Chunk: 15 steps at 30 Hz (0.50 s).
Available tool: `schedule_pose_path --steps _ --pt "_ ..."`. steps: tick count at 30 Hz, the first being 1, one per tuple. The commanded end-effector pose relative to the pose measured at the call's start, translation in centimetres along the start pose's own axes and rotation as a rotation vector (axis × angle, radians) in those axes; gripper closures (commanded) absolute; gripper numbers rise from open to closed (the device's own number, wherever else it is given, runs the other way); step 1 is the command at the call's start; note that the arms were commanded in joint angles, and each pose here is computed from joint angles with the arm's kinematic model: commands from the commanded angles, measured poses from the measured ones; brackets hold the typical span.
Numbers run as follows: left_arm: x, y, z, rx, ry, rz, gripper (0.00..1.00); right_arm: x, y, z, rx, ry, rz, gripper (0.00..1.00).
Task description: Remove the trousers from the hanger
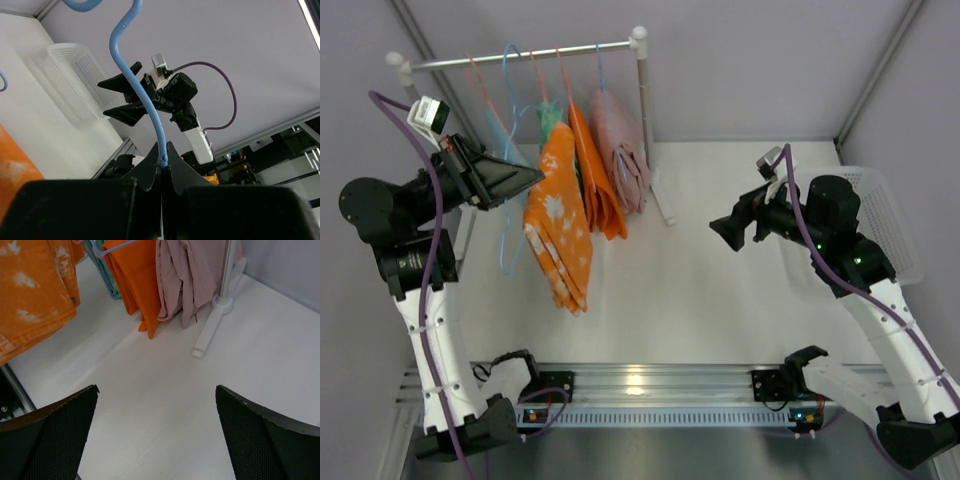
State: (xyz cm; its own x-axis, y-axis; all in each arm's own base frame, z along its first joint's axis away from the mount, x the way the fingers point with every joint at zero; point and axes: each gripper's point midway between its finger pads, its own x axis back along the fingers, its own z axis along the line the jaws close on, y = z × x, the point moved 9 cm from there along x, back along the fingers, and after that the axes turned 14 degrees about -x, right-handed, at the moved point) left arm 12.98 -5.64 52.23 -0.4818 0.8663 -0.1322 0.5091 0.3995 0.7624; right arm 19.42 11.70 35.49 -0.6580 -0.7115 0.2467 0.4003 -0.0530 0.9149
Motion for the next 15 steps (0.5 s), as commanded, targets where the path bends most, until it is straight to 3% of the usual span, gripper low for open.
schedule_pose_path --steps 1,9,15 --pt "-1.1 2.8 -2.3 -0.179 -0.067 -0.121 1.00 0.7 1.4 0.1 0.025 -0.007 -0.090 0.01" --pt "-2.3 5.3 -6.5 -0.260 -0.188 -0.115 1.00 0.8 1.2 -1.8 0.007 -0.088 -0.095 0.01" --pt "-3.2 5.1 -7.2 -0.219 -0.255 -0.085 1.00 1.0 1.7 -3.4 -0.050 -0.142 -0.107 0.00"
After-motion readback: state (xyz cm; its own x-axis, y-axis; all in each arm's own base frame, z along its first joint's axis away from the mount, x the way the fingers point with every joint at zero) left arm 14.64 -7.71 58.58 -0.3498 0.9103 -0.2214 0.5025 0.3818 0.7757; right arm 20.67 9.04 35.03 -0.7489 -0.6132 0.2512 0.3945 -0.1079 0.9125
